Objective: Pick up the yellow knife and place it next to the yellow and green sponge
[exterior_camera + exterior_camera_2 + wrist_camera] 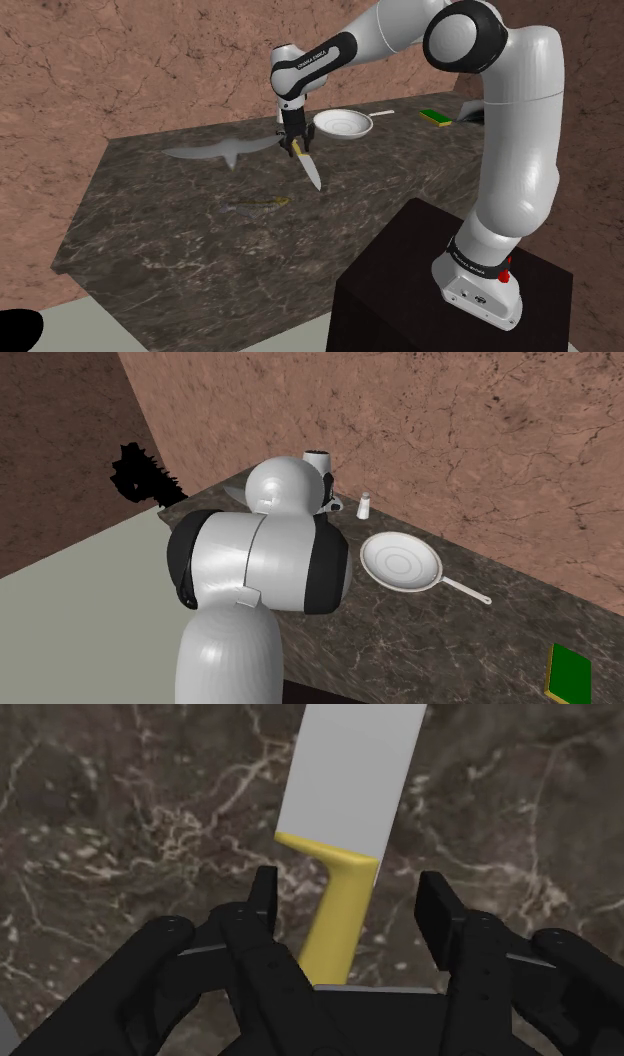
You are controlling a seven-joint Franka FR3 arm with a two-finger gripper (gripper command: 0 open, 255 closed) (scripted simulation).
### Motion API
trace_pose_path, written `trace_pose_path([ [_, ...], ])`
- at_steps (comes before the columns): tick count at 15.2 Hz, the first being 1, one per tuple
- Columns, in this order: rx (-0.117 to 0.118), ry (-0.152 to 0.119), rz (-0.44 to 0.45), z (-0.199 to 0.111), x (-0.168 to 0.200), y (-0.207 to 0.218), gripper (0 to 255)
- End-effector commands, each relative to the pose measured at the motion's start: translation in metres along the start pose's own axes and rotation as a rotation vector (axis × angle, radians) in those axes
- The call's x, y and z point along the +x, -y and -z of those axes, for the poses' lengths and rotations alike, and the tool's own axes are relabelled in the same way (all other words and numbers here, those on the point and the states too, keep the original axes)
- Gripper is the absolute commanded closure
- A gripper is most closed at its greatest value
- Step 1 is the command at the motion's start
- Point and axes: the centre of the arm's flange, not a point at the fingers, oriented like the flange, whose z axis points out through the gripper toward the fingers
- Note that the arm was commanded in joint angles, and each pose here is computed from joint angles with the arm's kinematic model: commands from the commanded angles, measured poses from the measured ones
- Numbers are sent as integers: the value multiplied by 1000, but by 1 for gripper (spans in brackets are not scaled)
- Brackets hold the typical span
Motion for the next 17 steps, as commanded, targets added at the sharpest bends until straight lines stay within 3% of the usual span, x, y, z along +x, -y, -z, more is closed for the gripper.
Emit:
trace_pose_path([
  [1,0,0,0,0,0,0,255],
  [9,0,0,0,0,0,0,255],
  [17,0,0,0,41,-7,-3,255],
])
